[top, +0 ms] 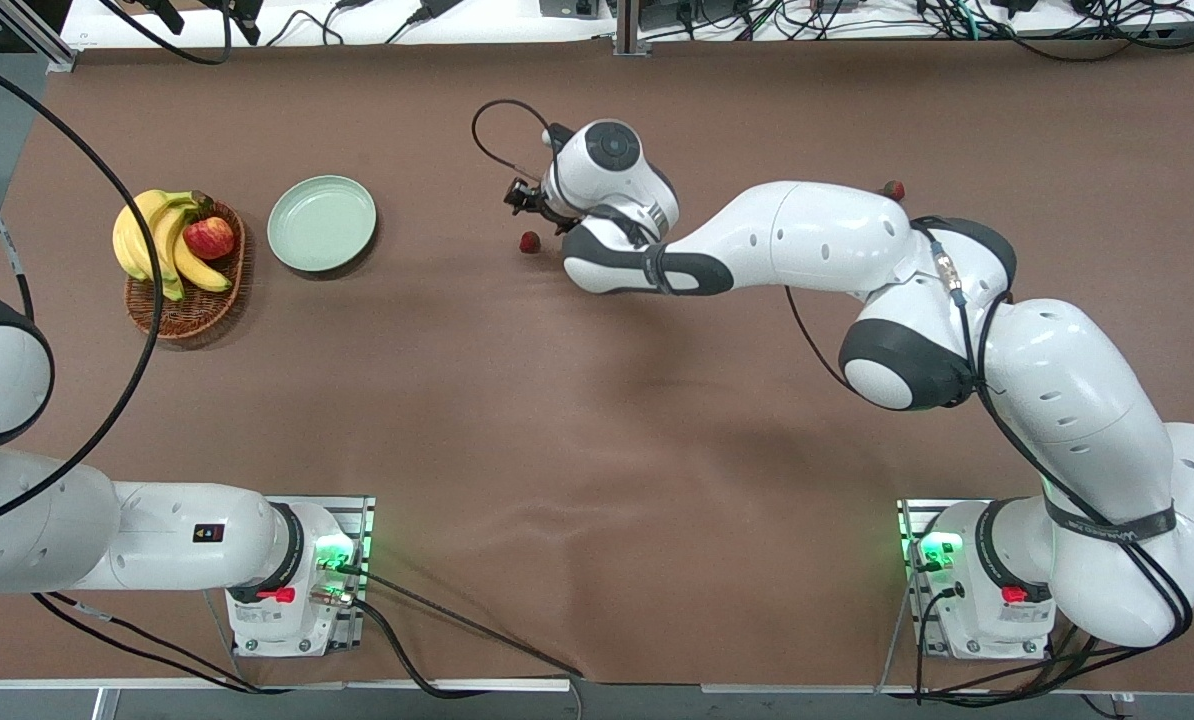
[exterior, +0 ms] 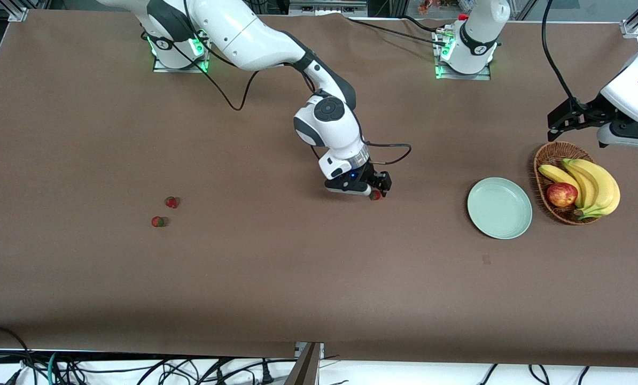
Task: Collect all strawberries into plate
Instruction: 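Release the strawberry with the right gripper while the left gripper approaches, then grasp the middle strawberry with the left gripper while the right gripper grasps another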
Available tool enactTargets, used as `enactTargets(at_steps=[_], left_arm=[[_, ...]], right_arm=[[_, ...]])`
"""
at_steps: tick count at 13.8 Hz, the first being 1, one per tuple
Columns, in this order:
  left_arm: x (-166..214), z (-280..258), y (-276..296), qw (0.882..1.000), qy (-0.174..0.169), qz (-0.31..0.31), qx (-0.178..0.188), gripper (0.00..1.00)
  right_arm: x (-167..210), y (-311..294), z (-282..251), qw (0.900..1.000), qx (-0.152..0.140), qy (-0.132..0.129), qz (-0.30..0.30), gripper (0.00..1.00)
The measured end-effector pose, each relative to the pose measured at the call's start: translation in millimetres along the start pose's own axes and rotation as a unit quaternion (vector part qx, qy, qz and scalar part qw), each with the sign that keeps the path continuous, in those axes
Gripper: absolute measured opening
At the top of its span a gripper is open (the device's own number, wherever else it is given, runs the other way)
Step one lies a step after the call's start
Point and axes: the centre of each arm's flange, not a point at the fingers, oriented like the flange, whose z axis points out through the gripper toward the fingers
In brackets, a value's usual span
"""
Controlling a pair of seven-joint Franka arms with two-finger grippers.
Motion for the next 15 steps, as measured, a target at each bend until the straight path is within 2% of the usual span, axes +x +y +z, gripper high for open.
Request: enactTargets(at_steps=[1,3,4,6,9,11,15], left_arm=[[0,1,-1,1.0,-0.001,-0.001,0.0,1.0],[1,6,1,1.0,-0.01,0.001,-0.001,1.0],[2,14,3,1.0,-0.023,0.003,-0.002,1.0],[9,46,10,0.997,-0.071,0.011,-0.007,1.0],[28,118,37,0.989,-0.143,0.036,-0.014,1.0],[43,173,76,0.983,-0.176,0.05,-0.012,1.0],[62,270,175,0.985,-0.173,-0.006,0.011,1.0]], right_arm=[[27,3,-18,1.0,-0.021,0.0,-0.018,1.0],[102,32,-60,0.995,-0.078,-0.012,-0.064,1.0],[142,56,-79,0.991,-0.103,-0.022,-0.085,1.0],[208,103,-105,0.985,-0.128,-0.032,-0.114,1.0],[267,169,-121,0.973,-0.158,-0.061,-0.155,1.0],[302,223,-124,0.963,-0.172,-0.086,-0.191,1.0],[347,343,-127,0.951,-0.2,-0.148,-0.185,1.0]])
